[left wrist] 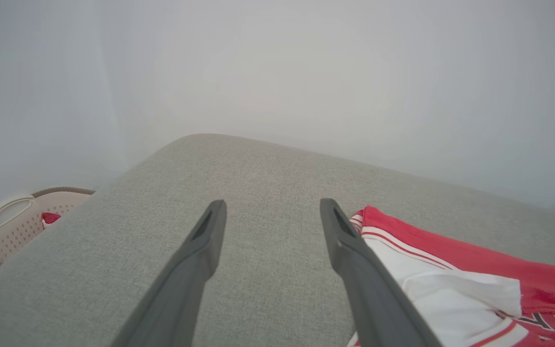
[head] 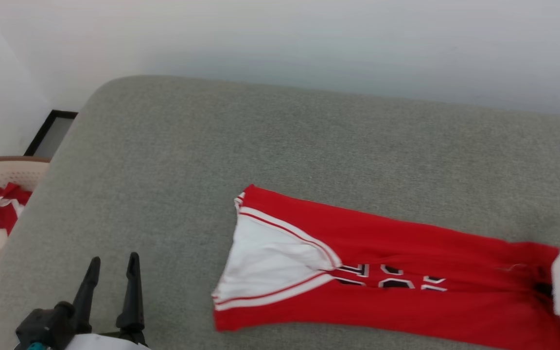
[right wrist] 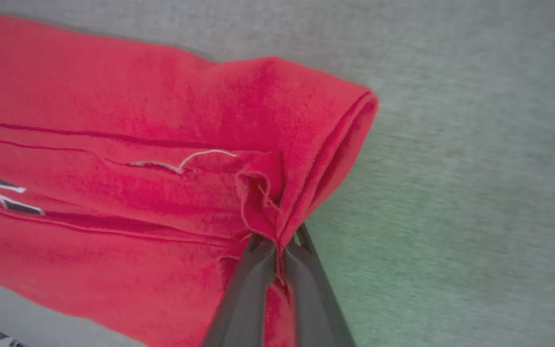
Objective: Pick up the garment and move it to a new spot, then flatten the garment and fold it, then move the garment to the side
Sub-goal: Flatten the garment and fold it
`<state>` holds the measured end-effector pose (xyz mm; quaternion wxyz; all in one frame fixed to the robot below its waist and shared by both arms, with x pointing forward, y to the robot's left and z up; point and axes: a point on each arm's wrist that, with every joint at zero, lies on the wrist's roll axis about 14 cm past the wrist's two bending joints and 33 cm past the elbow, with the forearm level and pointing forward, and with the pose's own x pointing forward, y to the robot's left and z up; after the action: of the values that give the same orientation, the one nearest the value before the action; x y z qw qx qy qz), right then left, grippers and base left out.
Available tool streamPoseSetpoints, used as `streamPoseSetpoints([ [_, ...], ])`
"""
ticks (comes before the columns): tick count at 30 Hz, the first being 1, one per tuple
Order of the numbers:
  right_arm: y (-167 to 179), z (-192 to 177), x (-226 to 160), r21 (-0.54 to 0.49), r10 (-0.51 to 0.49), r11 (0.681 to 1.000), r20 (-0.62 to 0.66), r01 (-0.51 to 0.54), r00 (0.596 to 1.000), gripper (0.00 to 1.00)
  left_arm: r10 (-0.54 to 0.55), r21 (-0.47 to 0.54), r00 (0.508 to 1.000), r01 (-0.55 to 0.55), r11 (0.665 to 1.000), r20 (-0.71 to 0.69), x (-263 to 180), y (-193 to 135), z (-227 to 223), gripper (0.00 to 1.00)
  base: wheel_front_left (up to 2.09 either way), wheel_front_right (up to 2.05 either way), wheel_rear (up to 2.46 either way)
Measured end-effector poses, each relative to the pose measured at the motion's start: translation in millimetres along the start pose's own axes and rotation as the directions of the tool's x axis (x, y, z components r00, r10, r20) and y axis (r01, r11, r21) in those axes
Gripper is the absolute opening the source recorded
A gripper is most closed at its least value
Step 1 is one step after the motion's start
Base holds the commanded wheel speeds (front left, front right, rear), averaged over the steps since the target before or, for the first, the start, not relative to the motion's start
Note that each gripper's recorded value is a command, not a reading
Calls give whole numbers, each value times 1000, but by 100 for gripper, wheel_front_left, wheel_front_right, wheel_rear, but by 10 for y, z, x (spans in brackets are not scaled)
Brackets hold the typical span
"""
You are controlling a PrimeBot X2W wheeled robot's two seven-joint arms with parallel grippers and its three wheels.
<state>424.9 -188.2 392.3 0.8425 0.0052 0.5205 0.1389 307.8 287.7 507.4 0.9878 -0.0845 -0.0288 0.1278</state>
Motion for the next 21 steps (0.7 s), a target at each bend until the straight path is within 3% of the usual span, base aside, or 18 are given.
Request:
streamPoseSetpoints([
  [12,-922,47,-373,79,-225,972,49,221,973,0,-39,-2,999,39,999,-3,39,-89,-50,100,0,0,0],
  [17,-891,79,-444,68,-224,973,53,220,973,0,-42,-14,999,42,999,2,25,-107,-48,100,0,0,0],
  [21,-482,195,-450,46,-102,994,80,99,992,0,-52,-18,999,52,998,1,-8,-135,-61,100,0,0,0],
])
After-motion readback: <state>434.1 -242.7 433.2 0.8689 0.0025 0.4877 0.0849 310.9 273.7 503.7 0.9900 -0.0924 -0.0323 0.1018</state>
